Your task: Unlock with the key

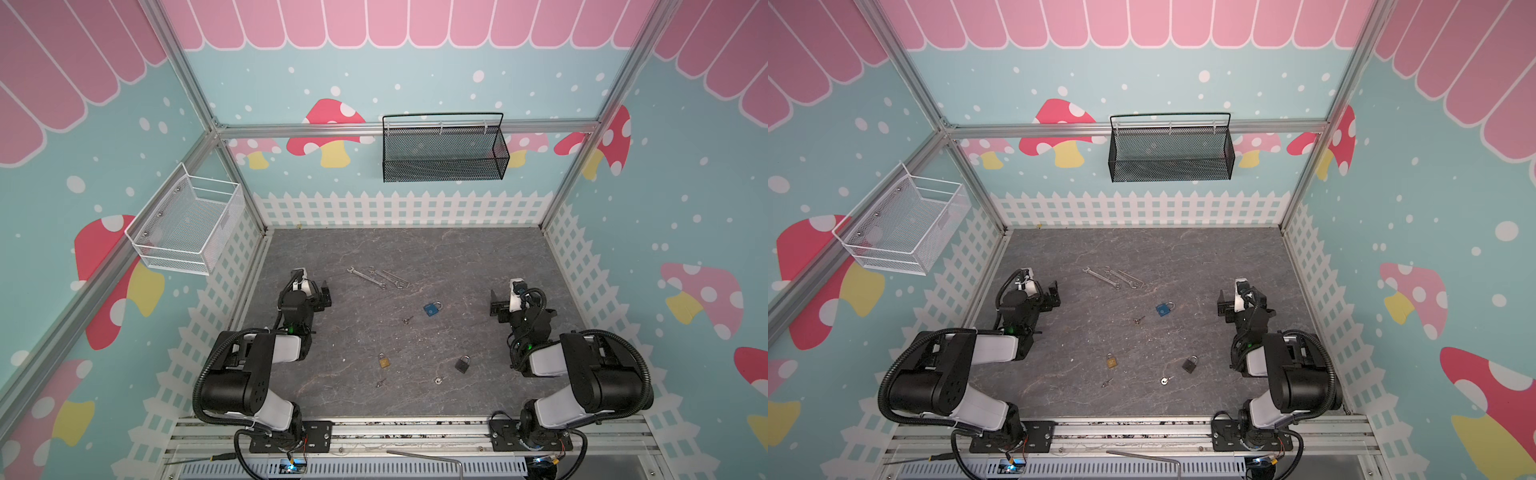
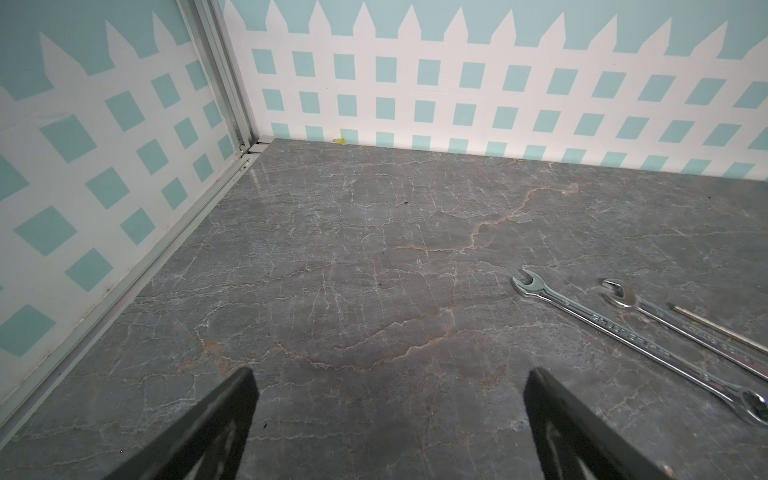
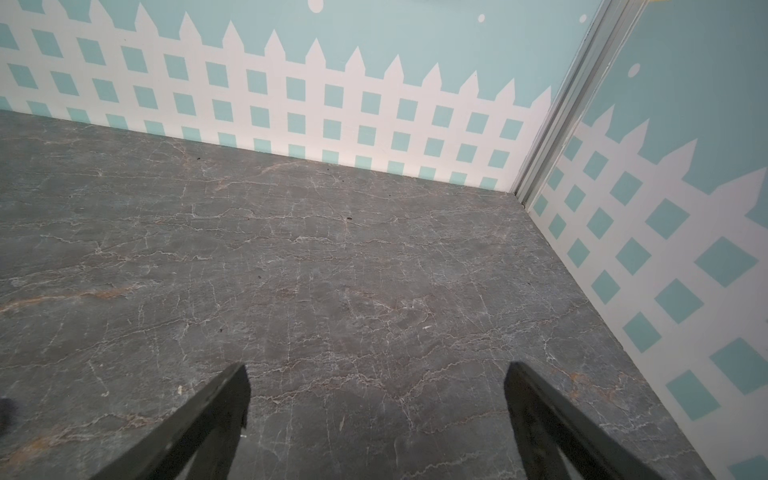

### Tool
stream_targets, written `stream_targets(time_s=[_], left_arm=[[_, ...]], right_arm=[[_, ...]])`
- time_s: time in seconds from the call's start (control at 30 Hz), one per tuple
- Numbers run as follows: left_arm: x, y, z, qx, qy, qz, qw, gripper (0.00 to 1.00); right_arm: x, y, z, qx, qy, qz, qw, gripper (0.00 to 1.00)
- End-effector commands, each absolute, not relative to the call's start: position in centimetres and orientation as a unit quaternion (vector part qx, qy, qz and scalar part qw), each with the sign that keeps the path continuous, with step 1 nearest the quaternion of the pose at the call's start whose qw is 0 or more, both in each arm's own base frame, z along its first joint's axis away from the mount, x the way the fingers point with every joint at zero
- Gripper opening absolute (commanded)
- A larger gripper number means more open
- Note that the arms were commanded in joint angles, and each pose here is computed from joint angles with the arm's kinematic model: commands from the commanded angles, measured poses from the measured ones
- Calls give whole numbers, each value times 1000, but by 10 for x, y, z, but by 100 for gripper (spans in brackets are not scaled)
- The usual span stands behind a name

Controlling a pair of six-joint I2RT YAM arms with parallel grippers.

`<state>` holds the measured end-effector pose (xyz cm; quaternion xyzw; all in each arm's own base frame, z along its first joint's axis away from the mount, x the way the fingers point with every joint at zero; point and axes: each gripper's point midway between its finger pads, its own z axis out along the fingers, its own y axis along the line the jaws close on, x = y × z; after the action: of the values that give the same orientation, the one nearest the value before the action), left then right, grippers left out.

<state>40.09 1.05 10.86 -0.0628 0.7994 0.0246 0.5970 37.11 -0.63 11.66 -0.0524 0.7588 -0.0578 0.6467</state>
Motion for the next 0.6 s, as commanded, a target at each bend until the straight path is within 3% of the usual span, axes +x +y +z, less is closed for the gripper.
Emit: stream_targets(time_s=[0.0, 0.37, 0.57], left_arm=[[404, 9, 116, -54, 792, 19, 607, 100], [381, 11, 141, -61, 760, 16, 647, 100], [370, 11, 161, -75, 765, 4, 640, 100]], right_arm=[[373, -7, 132, -59, 740, -65, 667, 98], [378, -5, 154, -56, 751, -53, 655, 98], [379, -9, 177, -1, 760, -20, 650, 98]])
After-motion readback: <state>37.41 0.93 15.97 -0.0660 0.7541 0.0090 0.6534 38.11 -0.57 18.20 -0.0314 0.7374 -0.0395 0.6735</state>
